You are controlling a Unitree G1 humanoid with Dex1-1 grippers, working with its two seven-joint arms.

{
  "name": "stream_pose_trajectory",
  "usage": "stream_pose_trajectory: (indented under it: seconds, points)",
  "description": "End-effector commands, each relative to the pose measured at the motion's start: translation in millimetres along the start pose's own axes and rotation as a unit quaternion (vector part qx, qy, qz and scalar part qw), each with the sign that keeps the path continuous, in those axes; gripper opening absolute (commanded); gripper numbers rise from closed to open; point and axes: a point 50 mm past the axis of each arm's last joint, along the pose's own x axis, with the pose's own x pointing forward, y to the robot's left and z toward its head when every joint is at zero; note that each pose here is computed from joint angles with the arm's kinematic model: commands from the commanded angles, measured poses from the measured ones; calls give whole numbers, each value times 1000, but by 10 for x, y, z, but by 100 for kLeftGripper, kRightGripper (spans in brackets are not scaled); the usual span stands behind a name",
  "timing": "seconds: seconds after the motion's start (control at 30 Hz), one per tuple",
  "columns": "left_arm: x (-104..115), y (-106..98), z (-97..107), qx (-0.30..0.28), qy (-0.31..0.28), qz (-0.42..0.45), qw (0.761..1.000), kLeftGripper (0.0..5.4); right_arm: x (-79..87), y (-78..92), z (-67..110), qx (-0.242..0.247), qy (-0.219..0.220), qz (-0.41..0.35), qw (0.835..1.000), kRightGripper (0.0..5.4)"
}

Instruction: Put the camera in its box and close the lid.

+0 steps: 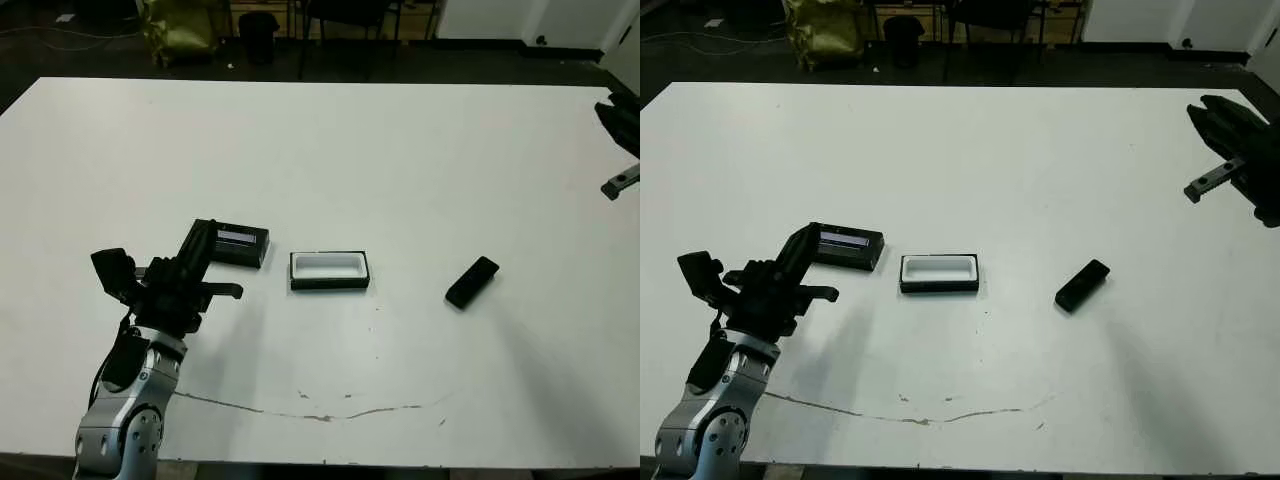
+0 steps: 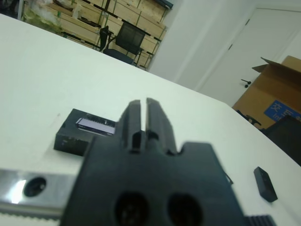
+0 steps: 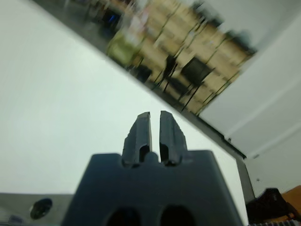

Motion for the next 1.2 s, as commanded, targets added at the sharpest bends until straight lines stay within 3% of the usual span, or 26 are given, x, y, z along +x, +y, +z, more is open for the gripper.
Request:
stream_pose_trajectory:
  seconds: [0.03, 0.17, 0.3, 0.63, 0.87, 1.03, 1.2]
  points:
    - [-30, 57, -18, 7, 6, 9, 1000, 3, 17, -8, -46, -38, 57, 60, 996, 0]
    - [-29, 66, -8, 9, 7, 5, 1000, 3, 81, -38, -74, -51, 76, 117, 989, 0]
    - [-34, 71, -16, 11, 6, 6, 1000, 3, 114, -34, -27, -101, 83, 147, 980, 0]
    - [-42, 83, -16, 9, 5, 10, 1000, 3, 147, 72, -91, -133, 111, 257, 951, 0]
    - [-49, 84, -21, 7, 7, 8, 1000, 3, 266, 230, -105, -173, 135, 267, 938, 0]
    - [-47, 87, -21, 2, 6, 5, 1000, 3, 401, 364, -178, -198, 165, 321, 911, 0]
    - [-56, 111, -22, 4, 6, 8, 1000, 3, 432, 431, -204, -218, 189, 355, 889, 0]
